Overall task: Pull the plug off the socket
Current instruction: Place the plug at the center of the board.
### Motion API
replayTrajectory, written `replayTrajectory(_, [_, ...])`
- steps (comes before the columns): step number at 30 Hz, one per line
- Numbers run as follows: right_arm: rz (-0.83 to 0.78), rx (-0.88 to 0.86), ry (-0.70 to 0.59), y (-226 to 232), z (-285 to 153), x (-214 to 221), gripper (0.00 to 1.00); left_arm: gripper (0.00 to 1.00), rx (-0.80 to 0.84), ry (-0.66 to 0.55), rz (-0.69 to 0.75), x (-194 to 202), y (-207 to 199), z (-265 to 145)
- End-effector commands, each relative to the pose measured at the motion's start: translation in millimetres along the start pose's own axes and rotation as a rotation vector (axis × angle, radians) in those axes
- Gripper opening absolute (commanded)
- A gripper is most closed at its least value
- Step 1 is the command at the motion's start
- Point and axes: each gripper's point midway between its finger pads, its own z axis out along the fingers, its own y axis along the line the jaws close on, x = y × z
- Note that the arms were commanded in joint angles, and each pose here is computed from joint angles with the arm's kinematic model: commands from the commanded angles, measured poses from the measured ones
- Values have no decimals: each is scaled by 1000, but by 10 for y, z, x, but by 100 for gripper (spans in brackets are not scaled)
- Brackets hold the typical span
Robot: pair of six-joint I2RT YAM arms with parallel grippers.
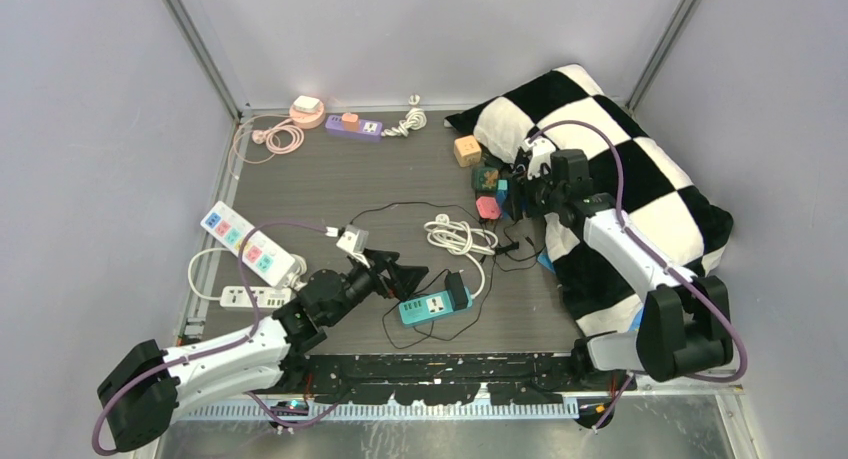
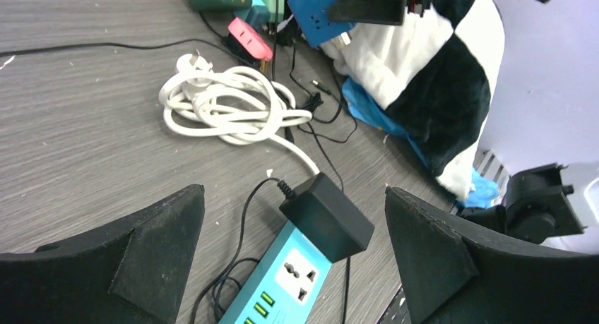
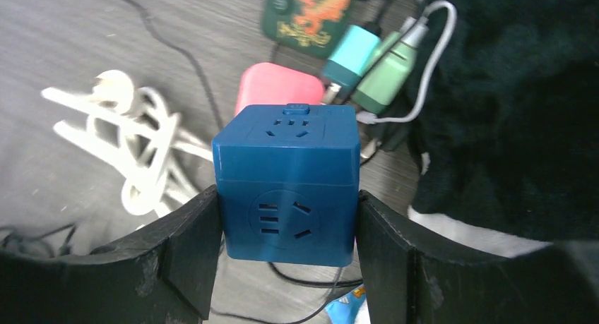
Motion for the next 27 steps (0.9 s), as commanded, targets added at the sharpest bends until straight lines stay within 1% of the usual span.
replayTrajectory(1, [83,173,-39,-361,135,-129,10,100,34,27,37,71,-21,-27])
replayTrajectory(3, [93,175,-14,-392,195,-54,17,100,54,43,39,110,-49,-28])
replayTrajectory(4, [97,175,-1,-403,222,-16,24,100,68,48,40,125,-70,-28])
replayTrajectory(5, [102,177,9,-420,242,9,33,100,94,58,47,153,-107,-34])
replayTrajectory(6, [107,179,21,-433,260,41,39,100,128,65,56,171,-158,-39])
replayTrajectory(9, [122,184,46,-458,288,80,62,99,225,92,68,235,-313,-57])
replayTrajectory(12, [126,171,48,-439,280,76,87,99,271,118,69,275,-398,-52])
replayTrajectory(14, [126,168,44,-434,271,69,96,99,280,137,68,304,-417,-40])
replayTrajectory(15, [124,164,42,-428,265,59,99,99,283,140,67,306,-427,-32])
replayTrajectory(16, [123,161,42,-426,256,54,100,99,284,144,66,313,-430,-27])
replayTrajectory(21, [72,115,35,-338,155,-16,100,99,272,151,65,319,-412,-24])
replayTrajectory(24, [-20,43,31,-215,20,-65,100,99,250,161,72,320,-376,-44])
replayTrajectory(27, [-143,-92,18,33,-188,-97,100,100,230,171,84,312,-347,-68])
